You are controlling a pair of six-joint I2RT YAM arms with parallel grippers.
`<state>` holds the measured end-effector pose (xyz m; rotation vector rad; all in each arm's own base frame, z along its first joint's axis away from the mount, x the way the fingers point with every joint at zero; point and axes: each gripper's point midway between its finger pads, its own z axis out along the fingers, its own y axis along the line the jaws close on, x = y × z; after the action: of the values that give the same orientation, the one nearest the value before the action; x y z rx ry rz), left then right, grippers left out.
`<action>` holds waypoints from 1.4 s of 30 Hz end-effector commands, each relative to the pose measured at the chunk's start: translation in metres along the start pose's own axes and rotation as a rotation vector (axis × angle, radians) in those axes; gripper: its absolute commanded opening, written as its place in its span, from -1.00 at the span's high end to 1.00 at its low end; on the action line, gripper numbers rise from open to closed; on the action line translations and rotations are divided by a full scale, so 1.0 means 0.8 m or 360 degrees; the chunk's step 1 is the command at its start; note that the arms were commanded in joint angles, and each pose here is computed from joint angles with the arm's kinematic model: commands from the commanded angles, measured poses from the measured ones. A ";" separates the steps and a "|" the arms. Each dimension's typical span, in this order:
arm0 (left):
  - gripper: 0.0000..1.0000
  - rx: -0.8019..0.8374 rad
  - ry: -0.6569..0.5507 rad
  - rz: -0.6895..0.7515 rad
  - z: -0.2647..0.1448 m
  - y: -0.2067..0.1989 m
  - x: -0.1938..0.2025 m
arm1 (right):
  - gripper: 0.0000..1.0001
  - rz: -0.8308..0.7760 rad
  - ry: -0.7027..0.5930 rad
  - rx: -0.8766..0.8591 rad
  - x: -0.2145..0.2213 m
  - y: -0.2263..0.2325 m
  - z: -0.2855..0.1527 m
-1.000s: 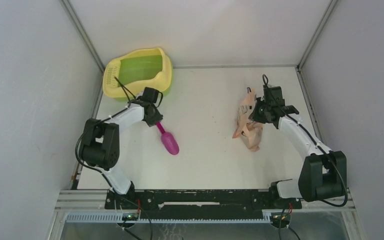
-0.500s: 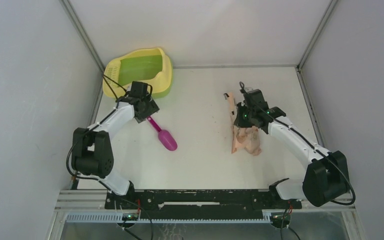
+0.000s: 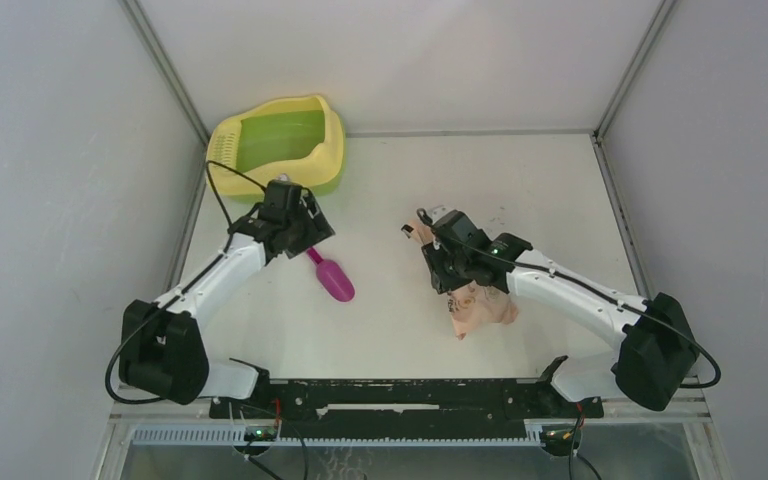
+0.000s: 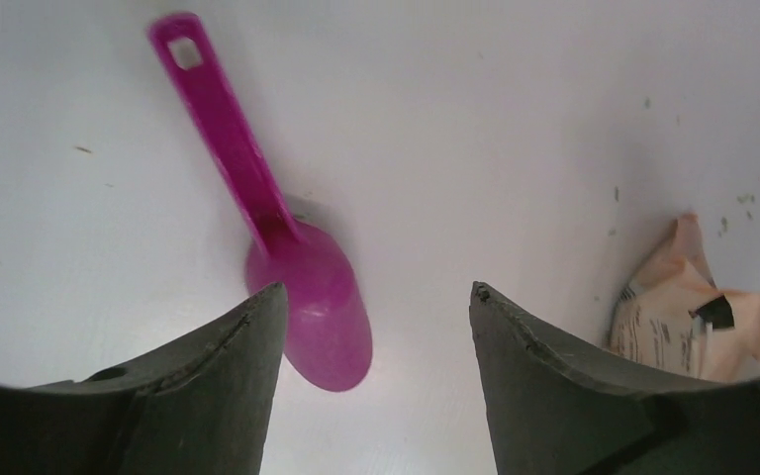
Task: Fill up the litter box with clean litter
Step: Place the cat litter bag at the center of the board, then remove the clamp from the cat litter bag.
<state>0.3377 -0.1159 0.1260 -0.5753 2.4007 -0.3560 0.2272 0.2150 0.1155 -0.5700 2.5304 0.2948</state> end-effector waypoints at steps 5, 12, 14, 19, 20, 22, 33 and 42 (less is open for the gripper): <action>-0.45 0.0279 0.0039 0.0072 -0.024 -0.044 0.043 | -0.16 0.0070 -0.0158 -0.0125 -0.034 0.025 -0.038; -0.45 0.0272 0.0054 0.0073 -0.021 -0.040 0.050 | -0.16 0.0050 -0.0206 0.0088 -0.050 0.005 -0.041; -0.45 0.0277 0.0054 0.0071 -0.020 -0.041 0.051 | -0.16 0.0027 -0.0219 0.0124 -0.055 0.007 -0.041; -0.47 0.0340 0.0106 0.0065 -0.017 -0.057 0.062 | -0.17 -0.0021 -0.0226 0.0178 -0.069 0.015 -0.039; -0.48 0.0350 0.0118 0.0062 -0.015 -0.061 0.065 | -0.17 -0.0034 -0.0222 0.0185 -0.072 0.017 -0.038; -0.52 0.0366 0.0138 0.0054 -0.010 -0.068 0.069 | -0.18 -0.0059 -0.0226 0.0204 -0.077 0.021 -0.039; -0.54 0.0481 0.0241 0.0017 0.013 -0.120 0.096 | 0.10 -0.0102 -0.0168 0.0421 -0.088 0.012 -0.028; -0.54 0.0522 0.0288 0.0023 0.019 -0.143 0.110 | 0.36 -0.0098 -0.0131 0.0513 -0.082 0.000 -0.025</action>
<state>0.3022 -0.2369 0.0801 -0.4059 2.5327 -0.6959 0.2628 0.2323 0.1498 -0.5527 2.4481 -0.0883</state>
